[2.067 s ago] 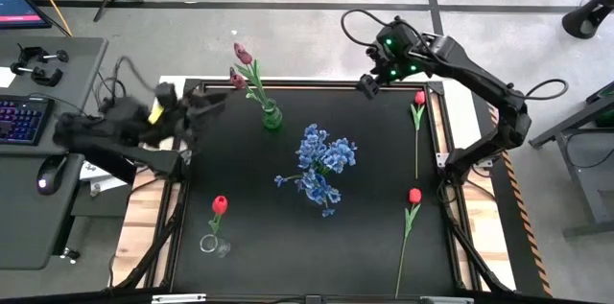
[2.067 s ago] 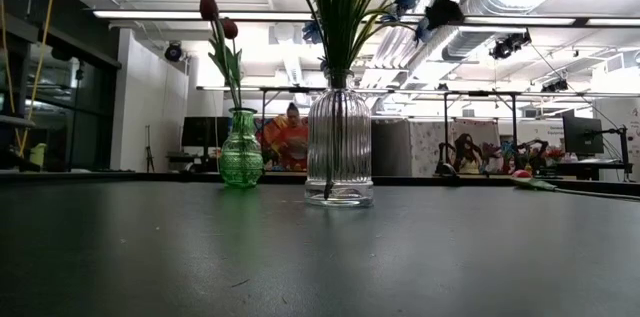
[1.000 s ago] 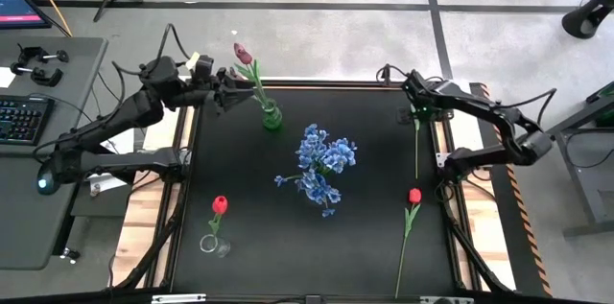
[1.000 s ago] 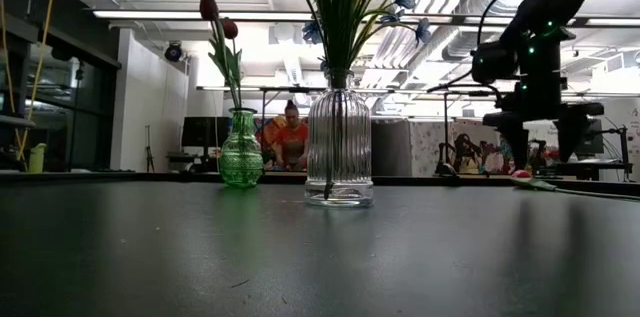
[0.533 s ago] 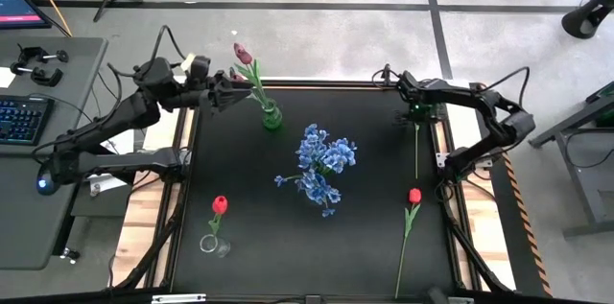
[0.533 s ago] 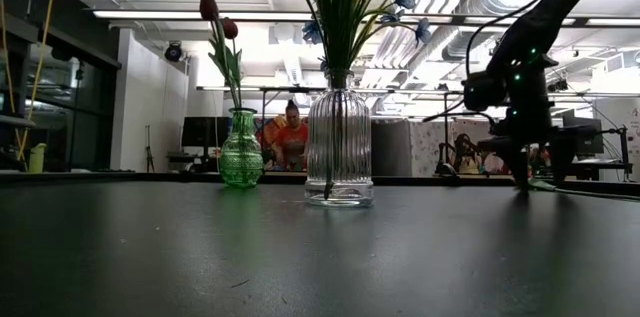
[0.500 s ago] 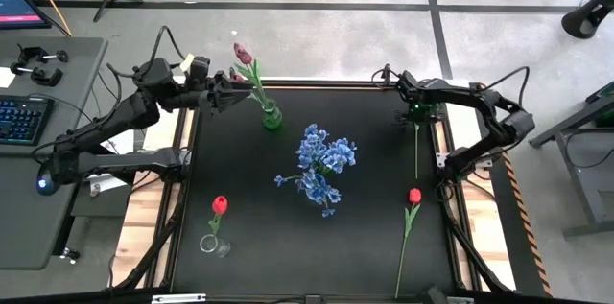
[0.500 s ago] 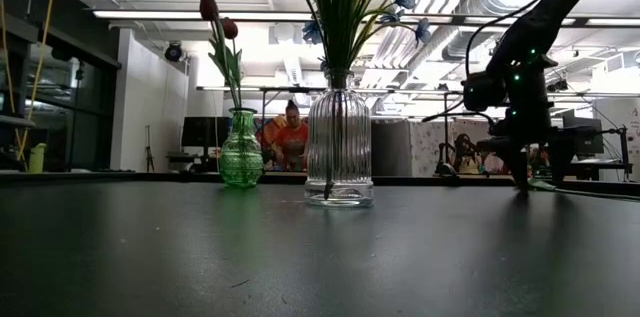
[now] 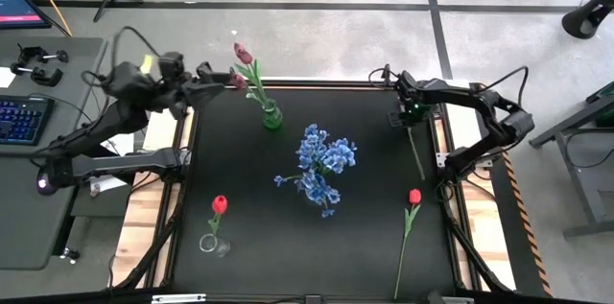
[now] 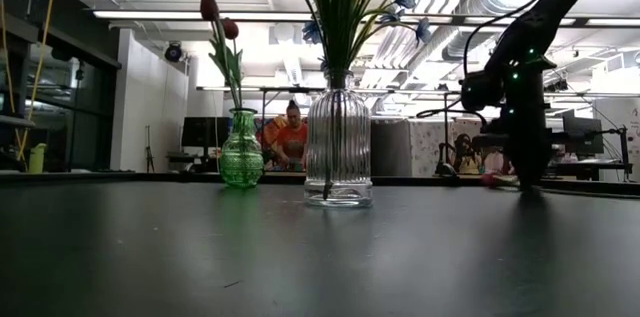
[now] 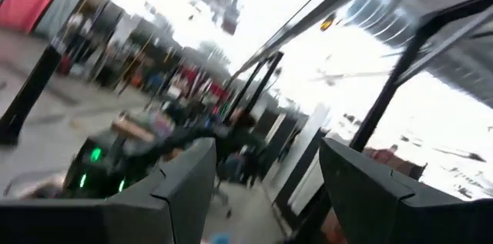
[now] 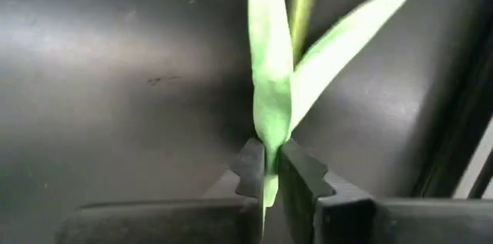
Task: Sort flowers into vase by color
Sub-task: Put the top red tulip into the left transparent vase
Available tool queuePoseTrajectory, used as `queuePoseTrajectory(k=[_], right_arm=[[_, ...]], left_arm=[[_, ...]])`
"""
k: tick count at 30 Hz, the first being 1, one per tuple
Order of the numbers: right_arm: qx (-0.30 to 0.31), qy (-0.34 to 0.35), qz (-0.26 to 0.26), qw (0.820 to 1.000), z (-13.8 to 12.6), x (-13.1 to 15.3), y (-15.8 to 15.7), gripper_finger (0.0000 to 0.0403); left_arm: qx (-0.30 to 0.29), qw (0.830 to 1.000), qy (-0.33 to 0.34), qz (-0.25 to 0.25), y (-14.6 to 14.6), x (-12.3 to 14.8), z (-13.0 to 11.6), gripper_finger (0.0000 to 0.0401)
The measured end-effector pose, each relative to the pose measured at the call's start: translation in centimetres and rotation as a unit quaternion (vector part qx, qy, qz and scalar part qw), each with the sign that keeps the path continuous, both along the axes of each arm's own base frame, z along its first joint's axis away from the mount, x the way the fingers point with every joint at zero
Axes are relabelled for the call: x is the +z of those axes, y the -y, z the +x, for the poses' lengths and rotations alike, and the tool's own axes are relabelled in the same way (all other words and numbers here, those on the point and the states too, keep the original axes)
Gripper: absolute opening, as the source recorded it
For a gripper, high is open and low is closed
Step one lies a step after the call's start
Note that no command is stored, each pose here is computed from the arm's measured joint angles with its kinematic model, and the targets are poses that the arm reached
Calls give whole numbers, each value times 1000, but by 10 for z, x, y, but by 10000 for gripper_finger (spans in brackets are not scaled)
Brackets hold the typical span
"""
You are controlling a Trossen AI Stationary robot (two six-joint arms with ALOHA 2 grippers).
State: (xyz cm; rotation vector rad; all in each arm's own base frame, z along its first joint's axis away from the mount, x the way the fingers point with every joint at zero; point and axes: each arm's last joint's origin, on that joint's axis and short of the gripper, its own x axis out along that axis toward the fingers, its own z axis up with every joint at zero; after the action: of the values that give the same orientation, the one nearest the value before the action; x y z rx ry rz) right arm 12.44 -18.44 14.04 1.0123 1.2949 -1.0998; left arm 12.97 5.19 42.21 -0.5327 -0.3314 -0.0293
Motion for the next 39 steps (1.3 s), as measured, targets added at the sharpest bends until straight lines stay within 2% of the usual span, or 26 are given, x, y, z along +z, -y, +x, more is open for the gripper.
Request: queuePoseTrajectory(k=[3, 9, 12, 14, 16, 18, 20, 24, 25, 27, 30, 32, 34, 39], right_arm=[[17, 23, 5, 1000, 2, 12, -13, 20], [48, 115, -109, 986, 8, 63, -39, 5], [84, 212, -166, 960, 12, 93, -61, 3], [114, 300, -202, 925, 16, 114, -76, 2], [142, 396, -234, 876, 19, 137, -93, 2], [172, 488, -274, 811, 20, 162, -109, 1], [202, 574, -311, 730, 21, 186, -125, 1], [238, 720, -358, 545, 19, 232, -153, 1], [243, 744, -360, 507, 18, 240, -159, 1], [246, 780, -349, 458, 19, 257, -171, 0], [270, 801, -312, 435, 29, 278, -188, 0], [294, 803, -288, 431, 44, 291, -202, 0], [320, 790, -288, 437, 64, 303, -218, 0], [384, 734, -294, 478, 130, 310, -257, 0]], left_arm=[[2, 999, 32, 21, 4, 7, -8, 220], [20, 997, 37, 69, 9, 9, -19, 220], [23, 997, 28, 73, 10, 7, -20, 220], [29, 997, 19, 73, 9, 6, -20, 220], [41, 997, 9, 70, 8, 4, -18, 220], [59, 997, -4, 58, 6, 1, -16, 220], [76, 996, -15, 47, 3, -1, -14, 220], [83, 996, -22, 26, 0, -4, -8, 220], [82, 996, -24, 22, -1, -4, -7, 220], [80, 996, -25, 18, -1, -5, -6, 220], [70, 997, -25, 6, -1, -5, -5, 220], [63, 998, -25, -9, -1, -5, -5, 220], [51, 998, -27, -17, -1, -6, -4, 220], [-13, 999, -36, 11, 4, -6, -5, 220]])
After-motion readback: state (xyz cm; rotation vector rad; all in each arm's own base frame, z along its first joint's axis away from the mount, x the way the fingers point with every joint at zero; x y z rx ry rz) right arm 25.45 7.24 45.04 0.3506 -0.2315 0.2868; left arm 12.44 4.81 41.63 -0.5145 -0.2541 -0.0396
